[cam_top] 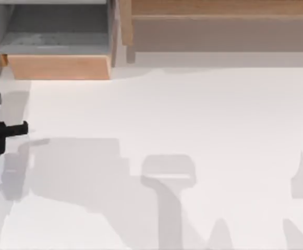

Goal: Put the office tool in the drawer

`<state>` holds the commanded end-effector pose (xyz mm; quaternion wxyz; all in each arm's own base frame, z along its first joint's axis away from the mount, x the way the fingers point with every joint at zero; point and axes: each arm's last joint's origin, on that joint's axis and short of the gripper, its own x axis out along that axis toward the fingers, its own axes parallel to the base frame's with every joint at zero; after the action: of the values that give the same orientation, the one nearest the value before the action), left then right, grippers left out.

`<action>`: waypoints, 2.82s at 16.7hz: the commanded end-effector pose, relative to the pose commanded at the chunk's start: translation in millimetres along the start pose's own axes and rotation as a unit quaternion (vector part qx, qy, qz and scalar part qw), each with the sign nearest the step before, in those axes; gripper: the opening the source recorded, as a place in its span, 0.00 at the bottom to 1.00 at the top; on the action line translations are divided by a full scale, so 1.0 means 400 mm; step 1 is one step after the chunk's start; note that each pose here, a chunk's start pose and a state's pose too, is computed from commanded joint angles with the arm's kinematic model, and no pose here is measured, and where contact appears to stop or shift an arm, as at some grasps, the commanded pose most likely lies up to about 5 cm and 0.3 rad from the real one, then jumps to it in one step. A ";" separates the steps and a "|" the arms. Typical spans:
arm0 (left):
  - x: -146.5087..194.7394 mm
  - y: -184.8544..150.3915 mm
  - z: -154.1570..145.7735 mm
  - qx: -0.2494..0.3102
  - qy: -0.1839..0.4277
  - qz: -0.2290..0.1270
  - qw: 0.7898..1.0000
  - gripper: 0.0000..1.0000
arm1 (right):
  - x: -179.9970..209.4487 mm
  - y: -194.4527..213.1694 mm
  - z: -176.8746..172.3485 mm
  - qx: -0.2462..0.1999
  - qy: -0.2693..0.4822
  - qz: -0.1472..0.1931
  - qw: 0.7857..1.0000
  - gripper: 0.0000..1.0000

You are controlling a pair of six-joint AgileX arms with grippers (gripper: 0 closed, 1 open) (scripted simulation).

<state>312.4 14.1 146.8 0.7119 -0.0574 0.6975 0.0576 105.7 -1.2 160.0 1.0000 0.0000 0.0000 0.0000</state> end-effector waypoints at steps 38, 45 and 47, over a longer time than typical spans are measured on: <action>-0.008 0.326 0.473 0.089 0.003 -0.003 0.996 0.00 | 0.000 0.000 0.000 0.000 0.000 0.000 1.000 1.00; 0.003 0.325 0.472 0.090 0.005 -0.001 0.996 0.08 | 0.000 0.000 0.000 0.000 0.000 0.000 1.000 1.00; 0.003 0.325 0.472 0.090 0.005 -0.001 0.996 0.23 | 0.000 0.000 0.000 0.000 0.000 0.000 1.000 1.00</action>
<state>477.7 172.9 149.2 0.7109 0.0059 0.7033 -0.0067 105.7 -1.2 160.0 1.0000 0.0000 0.0000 0.0000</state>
